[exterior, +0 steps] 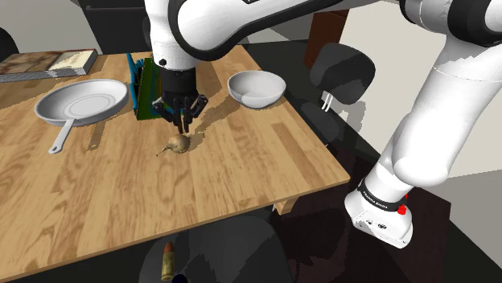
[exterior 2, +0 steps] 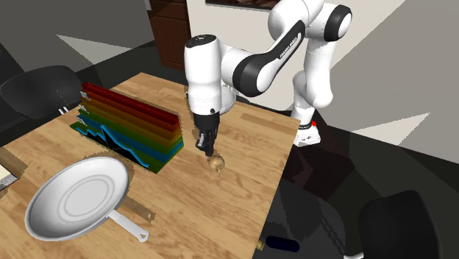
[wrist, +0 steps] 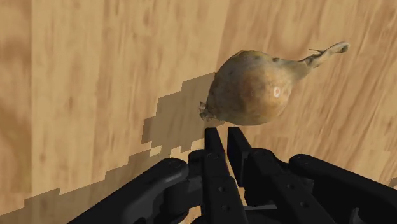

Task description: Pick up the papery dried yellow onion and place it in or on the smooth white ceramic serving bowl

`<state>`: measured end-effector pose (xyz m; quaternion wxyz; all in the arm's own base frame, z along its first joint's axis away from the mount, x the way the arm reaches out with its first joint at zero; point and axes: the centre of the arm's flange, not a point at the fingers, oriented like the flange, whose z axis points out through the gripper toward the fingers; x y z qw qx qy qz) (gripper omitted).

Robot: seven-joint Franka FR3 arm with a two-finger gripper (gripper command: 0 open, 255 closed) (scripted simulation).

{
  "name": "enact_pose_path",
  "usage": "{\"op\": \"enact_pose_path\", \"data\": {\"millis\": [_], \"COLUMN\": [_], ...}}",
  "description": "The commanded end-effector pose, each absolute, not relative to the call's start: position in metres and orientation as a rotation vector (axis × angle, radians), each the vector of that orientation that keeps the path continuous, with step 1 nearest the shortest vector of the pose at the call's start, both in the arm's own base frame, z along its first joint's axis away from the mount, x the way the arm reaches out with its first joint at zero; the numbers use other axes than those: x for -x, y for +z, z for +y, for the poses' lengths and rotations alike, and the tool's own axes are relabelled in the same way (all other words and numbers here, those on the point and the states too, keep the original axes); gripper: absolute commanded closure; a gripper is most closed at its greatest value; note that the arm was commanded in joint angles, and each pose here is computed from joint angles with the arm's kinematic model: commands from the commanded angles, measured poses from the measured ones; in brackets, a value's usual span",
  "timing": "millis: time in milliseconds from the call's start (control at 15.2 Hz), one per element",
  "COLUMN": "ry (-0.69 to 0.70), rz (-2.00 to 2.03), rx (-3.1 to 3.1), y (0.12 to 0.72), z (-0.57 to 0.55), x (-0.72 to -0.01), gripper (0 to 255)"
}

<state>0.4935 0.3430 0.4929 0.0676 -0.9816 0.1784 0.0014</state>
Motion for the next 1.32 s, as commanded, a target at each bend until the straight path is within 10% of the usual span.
{"op": "enact_pose_path", "data": {"millis": [0,330,396,660,1254], "ry": [0.005,0.005,0.005,0.124,0.124], "rz": [0.537,0.537,0.537,1.318,1.318], "rx": [2.958,2.958,2.958,2.784,2.784], "y": [0.492,0.493,0.493,0.518,0.479], "z": [0.343,0.343,0.343,0.384,0.388], "x": [-0.493,-0.494,-0.494,-0.482,-0.48], "gripper": [255,255,0,0,0]}}
